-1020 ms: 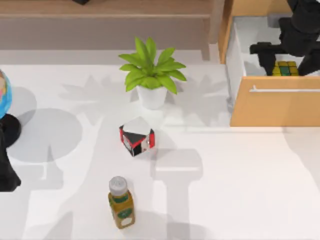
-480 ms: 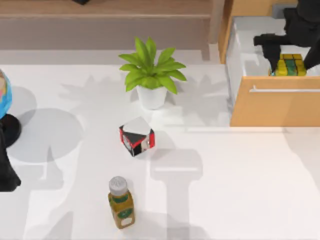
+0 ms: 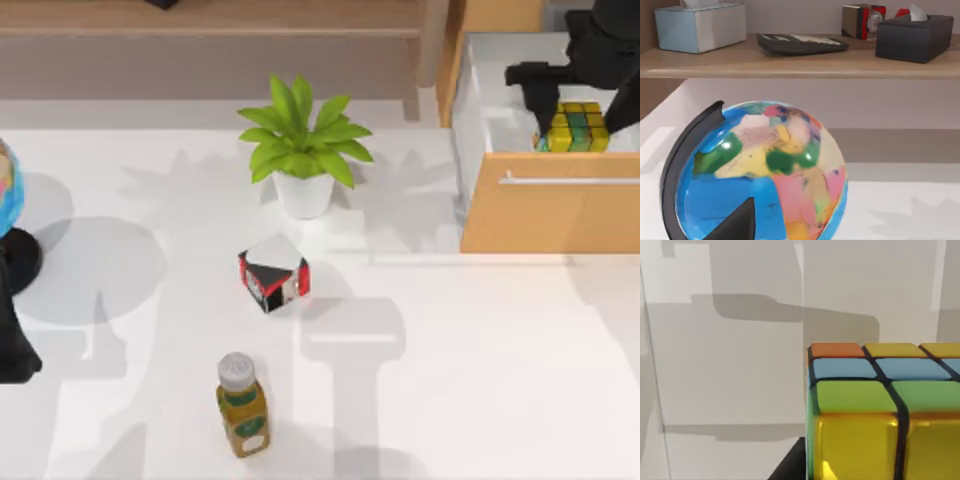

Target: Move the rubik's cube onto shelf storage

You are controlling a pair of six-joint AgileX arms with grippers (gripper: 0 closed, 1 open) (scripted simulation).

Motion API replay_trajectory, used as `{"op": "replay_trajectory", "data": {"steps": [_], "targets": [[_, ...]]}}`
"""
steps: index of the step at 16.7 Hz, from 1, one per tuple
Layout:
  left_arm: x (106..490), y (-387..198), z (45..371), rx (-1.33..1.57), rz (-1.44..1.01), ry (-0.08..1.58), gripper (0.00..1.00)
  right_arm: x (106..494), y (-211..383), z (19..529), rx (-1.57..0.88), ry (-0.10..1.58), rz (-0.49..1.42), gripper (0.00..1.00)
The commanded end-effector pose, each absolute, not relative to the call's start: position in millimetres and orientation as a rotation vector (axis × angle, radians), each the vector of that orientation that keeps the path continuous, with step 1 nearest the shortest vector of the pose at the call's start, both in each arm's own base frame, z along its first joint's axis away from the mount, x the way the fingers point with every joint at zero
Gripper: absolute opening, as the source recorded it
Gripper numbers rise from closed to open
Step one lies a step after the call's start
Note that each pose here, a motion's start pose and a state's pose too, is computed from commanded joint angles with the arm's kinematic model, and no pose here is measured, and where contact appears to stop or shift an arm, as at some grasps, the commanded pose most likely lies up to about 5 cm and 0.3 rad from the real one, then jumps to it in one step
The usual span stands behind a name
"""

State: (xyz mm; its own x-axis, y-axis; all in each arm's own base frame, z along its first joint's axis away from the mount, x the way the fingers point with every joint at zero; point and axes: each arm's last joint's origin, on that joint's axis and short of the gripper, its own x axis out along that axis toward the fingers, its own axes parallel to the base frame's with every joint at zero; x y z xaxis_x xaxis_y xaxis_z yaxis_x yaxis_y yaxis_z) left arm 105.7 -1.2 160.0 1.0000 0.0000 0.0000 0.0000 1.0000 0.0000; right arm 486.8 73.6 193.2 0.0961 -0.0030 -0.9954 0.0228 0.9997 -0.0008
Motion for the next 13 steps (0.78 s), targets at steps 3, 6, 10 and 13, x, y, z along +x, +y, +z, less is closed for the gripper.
{"op": "replay_trajectory", "data": {"steps": [3, 6, 10, 13], "targets": [[106, -1, 160, 0.000, 0.000, 0.000, 1.00, 480, 75, 202, -0.009, 1.469, -0.021, 0.00], [106, -1, 160, 0.000, 0.000, 0.000, 1.00, 466, 84, 229, -0.070, 1.405, -0.008, 0.00], [106, -1, 160, 0.000, 0.000, 0.000, 1.00, 440, 124, 269, -0.185, 1.219, 0.062, 0.00], [106, -1, 160, 0.000, 0.000, 0.000, 1.00, 420, 171, 284, -0.272, 1.051, 0.144, 0.00]]}}
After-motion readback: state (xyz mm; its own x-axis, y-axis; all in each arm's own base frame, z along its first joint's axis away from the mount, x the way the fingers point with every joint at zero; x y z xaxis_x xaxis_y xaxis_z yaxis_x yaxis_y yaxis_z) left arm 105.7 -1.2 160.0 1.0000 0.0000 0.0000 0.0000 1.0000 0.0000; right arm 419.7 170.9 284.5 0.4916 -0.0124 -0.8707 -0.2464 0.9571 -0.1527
